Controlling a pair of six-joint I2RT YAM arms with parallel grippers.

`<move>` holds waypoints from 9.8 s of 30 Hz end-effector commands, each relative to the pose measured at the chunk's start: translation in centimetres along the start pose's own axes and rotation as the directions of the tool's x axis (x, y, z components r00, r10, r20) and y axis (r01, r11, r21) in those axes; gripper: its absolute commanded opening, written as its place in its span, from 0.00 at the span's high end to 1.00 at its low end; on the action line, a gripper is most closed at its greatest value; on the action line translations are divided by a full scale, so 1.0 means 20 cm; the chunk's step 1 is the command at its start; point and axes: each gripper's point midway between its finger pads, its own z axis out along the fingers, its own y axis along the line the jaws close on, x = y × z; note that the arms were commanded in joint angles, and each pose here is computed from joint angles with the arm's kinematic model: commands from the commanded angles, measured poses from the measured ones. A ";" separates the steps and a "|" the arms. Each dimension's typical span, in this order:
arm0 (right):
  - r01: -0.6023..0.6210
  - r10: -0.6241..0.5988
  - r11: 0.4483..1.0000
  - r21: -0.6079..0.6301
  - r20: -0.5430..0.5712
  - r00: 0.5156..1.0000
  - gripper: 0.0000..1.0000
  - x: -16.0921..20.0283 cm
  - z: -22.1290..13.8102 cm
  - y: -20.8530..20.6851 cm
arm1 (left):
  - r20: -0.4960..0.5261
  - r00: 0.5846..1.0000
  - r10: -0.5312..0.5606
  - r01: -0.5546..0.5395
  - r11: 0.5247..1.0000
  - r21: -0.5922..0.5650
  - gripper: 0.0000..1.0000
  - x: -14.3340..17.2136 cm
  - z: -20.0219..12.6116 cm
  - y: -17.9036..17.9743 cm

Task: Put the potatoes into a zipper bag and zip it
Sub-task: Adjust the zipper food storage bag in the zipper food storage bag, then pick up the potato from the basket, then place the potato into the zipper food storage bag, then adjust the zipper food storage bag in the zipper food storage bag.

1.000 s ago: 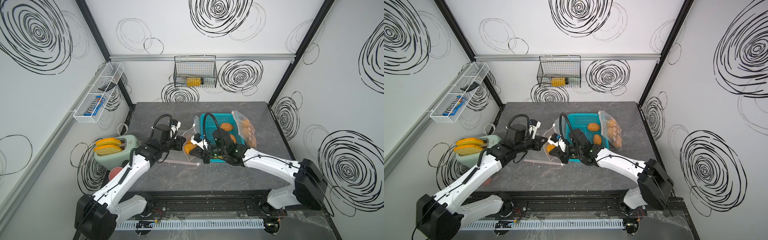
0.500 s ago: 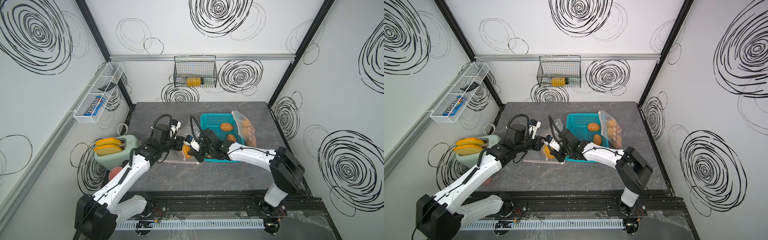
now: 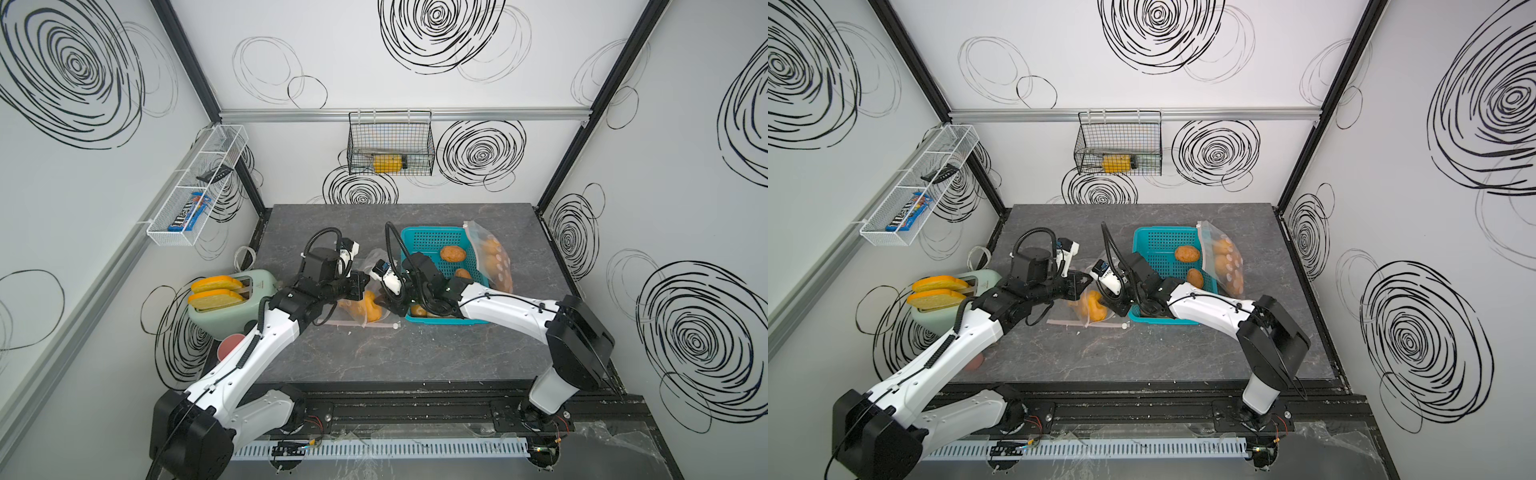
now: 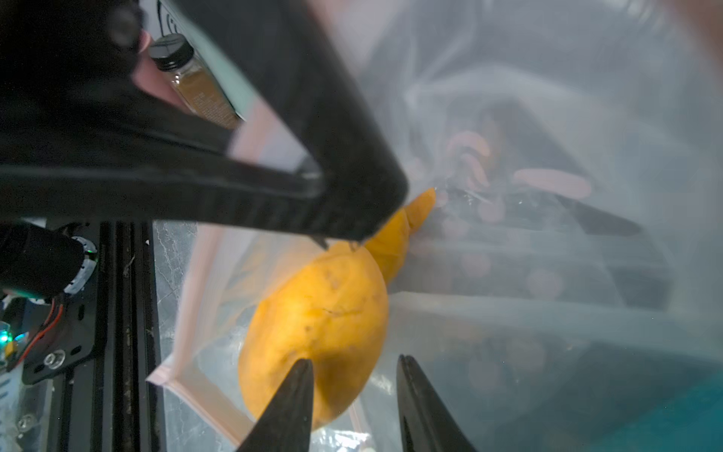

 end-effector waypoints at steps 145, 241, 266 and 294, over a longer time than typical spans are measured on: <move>-0.248 0.197 0.947 0.202 0.241 0.950 0.56 -0.08 -0.45 -0.48 | 0.011 1.000 0.021 -0.021 0.999 0.024 1.00 -0.03 0.01 -0.05; -0.402 0.388 0.916 -0.008 0.280 0.878 0.17 -0.21 -0.30 -0.30 | -0.043 0.996 0.079 -0.073 0.990 0.119 1.00 0.05 0.05 -0.20; -0.361 0.353 0.932 0.043 0.135 0.926 0.31 0.13 -0.23 -0.05 | -0.062 0.995 0.084 -0.076 0.990 0.123 1.00 0.07 0.06 -0.20; -0.349 0.349 0.936 -0.035 0.200 0.916 0.57 -0.06 0.01 -0.06 | -0.074 0.993 0.089 -0.077 0.986 0.146 1.00 0.08 0.07 -0.22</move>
